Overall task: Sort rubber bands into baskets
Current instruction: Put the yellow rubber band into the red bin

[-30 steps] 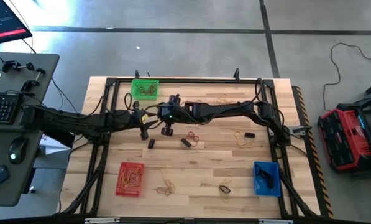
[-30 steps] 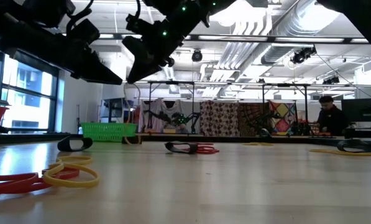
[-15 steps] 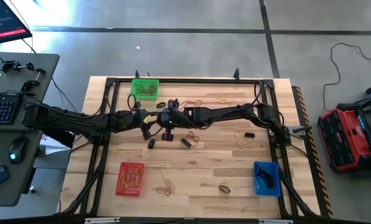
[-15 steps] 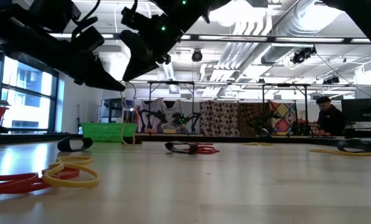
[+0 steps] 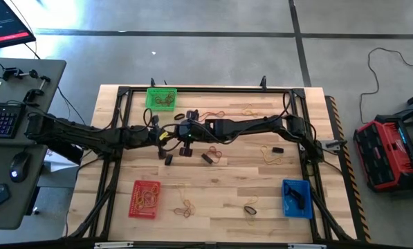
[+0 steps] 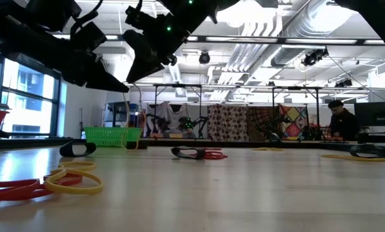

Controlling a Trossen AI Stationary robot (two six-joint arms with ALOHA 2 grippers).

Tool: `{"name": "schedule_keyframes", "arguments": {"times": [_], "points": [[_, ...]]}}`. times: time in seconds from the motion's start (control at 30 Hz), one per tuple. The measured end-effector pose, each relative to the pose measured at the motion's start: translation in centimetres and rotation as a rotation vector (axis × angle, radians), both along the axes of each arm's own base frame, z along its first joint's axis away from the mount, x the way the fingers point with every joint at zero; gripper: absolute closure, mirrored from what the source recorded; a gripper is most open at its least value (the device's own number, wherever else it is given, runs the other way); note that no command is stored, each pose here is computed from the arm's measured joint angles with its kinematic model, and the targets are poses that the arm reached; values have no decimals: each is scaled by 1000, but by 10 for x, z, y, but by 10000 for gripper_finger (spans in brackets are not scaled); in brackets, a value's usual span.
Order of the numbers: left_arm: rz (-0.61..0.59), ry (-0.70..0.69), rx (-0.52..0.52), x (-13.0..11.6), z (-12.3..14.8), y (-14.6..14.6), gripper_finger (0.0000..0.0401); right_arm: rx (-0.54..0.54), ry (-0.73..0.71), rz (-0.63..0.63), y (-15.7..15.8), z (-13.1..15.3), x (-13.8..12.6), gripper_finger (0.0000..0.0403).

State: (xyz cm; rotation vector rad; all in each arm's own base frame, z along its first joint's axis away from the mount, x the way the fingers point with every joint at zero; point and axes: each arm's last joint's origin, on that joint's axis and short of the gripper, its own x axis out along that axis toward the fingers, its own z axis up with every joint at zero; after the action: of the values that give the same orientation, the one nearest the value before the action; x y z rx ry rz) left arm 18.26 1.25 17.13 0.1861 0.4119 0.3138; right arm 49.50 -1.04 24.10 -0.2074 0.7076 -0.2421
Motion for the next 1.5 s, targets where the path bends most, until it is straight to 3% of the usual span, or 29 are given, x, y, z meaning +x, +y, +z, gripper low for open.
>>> {"name": "schedule_keyframes", "arguments": {"times": [0.17, 0.43, 0.8, 1.27, 1.5], "points": [[47, -5, 17, 0, 1, 1, 399, -75, 18, 12, 8, 0, 0, 402], [52, 6, 7, 1, 3, 2, 400, -109, 24, 13, 16, 1, -1, 402], [47, 108, -27, 2, 43, 1, 401, -229, 68, -107, 24, 29, -22, 402], [-21, 94, -142, -23, 80, -14, 401, -124, 84, 14, 24, -17, -28, 403], [-126, 53, -190, -32, 95, -25, 401, -53, -73, 23, 23, -21, -62, 403]]}}
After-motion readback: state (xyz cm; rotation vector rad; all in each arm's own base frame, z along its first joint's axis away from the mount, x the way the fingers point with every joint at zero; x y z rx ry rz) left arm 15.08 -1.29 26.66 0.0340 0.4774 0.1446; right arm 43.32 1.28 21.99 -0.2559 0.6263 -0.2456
